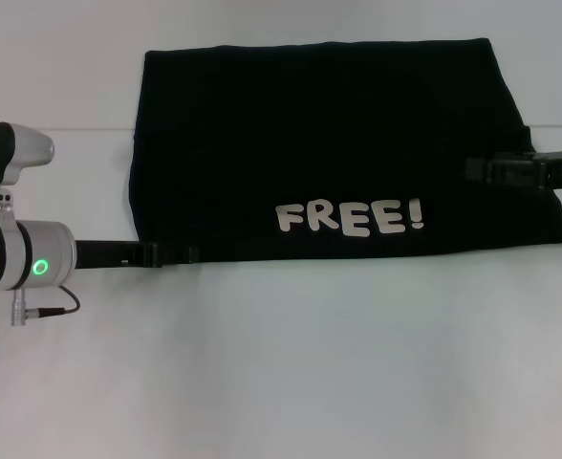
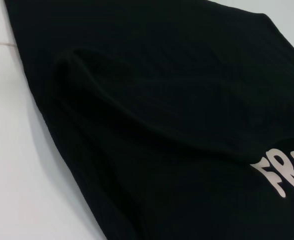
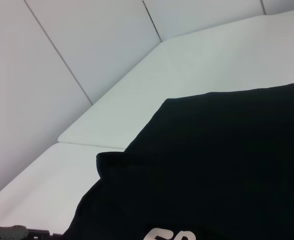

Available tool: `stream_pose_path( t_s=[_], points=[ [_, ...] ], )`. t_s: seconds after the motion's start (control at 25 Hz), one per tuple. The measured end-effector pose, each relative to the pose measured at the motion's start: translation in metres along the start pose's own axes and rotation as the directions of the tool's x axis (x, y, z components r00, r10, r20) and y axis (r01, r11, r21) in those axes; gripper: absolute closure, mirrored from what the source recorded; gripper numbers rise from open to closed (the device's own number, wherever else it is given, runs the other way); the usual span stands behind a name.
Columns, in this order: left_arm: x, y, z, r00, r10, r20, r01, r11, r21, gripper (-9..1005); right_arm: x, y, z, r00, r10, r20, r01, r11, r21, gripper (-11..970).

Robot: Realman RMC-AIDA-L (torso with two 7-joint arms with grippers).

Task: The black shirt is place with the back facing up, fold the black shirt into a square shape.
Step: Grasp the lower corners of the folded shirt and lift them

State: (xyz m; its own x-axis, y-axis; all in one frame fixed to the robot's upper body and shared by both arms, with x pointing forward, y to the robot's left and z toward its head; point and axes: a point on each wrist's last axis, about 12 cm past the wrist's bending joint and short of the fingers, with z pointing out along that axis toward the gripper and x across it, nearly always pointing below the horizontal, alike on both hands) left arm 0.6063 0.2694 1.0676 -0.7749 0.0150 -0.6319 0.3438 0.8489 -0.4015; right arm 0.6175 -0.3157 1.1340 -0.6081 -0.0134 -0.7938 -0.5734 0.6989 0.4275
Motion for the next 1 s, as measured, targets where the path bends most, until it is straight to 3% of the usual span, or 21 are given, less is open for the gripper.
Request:
stream_pose_path(
  t_s=[0.32, 0.56, 1.0],
  points=[
    [-0.0023, 0.0032, -0.0016, 1.000, 0.019, 0.009, -0.019, 1.000, -0.017, 146, 0.0014, -0.0011, -0.0016, 1.000, 0.006, 0.004, -0.006, 1.000, 0.004, 180],
    [-0.0016, 0.0042, -0.0018, 0.999, 0.036, 0.002, -0.035, 0.999, -0.024, 326, 0.0040, -0.0027, -0.0051, 1.000, 0.014, 0.002, -0.014, 1.000, 0.006, 181],
    [-0.0031, 0.0045, 0.0009, 0.998, 0.062, -0.003, -0.062, 0.997, -0.054, 806, 0.0038, -0.0035, -0.0070, 1.000, 0.017, 0.001, -0.017, 1.000, 0.007, 180]
  ],
)
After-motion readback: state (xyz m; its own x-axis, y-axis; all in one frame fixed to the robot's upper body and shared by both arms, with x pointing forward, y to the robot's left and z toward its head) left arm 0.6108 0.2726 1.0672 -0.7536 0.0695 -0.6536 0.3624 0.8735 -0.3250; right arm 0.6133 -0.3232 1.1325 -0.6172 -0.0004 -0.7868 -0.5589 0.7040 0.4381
